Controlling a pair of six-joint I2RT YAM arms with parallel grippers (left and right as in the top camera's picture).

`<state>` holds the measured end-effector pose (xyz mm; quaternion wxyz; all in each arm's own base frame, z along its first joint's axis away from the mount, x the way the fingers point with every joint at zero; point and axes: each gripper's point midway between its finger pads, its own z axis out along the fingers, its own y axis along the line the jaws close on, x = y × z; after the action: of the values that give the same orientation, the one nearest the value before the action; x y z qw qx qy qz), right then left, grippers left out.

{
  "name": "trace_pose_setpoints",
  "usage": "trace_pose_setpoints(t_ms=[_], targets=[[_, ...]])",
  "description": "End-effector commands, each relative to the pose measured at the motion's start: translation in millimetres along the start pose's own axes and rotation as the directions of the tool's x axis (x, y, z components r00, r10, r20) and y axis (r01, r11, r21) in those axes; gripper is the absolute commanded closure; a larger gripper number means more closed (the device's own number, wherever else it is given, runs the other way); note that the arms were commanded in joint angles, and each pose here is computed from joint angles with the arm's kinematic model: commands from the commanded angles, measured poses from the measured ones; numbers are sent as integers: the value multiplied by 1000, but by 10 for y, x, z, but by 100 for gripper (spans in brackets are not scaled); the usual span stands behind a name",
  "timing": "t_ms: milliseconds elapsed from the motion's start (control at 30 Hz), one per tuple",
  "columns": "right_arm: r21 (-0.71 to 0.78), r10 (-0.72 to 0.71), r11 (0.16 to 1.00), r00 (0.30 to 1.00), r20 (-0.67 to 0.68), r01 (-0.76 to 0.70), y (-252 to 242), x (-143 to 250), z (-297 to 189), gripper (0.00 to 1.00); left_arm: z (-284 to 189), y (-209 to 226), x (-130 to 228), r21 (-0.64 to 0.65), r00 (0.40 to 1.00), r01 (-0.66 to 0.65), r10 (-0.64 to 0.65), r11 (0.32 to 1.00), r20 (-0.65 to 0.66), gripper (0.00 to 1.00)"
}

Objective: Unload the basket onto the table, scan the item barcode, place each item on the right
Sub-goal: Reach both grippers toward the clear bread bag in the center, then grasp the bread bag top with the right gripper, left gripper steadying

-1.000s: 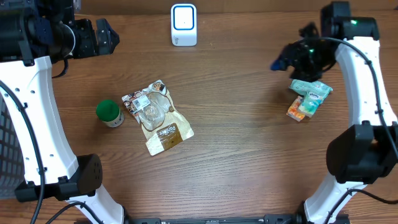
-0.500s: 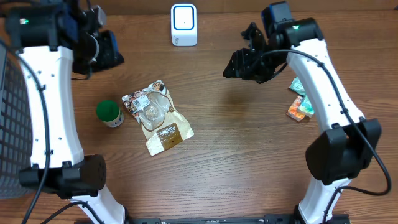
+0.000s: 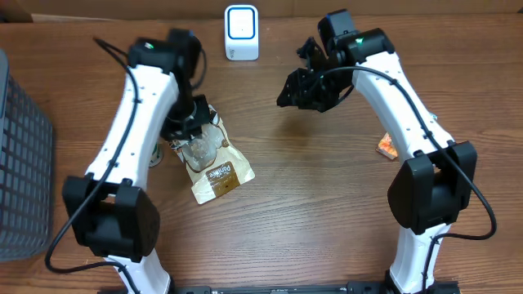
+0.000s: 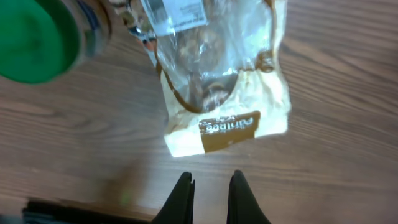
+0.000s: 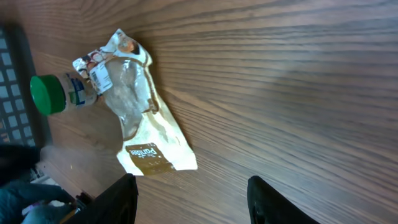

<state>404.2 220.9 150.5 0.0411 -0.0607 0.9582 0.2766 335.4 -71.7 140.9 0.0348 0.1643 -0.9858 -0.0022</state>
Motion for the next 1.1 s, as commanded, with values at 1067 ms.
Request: trace_pose_setpoints(t_ms=[1067], targets=[[-205, -169, 968, 978, -119, 143, 473, 81, 1555, 44, 1078, 424, 76, 42, 962, 244, -247, 969, 120, 96]])
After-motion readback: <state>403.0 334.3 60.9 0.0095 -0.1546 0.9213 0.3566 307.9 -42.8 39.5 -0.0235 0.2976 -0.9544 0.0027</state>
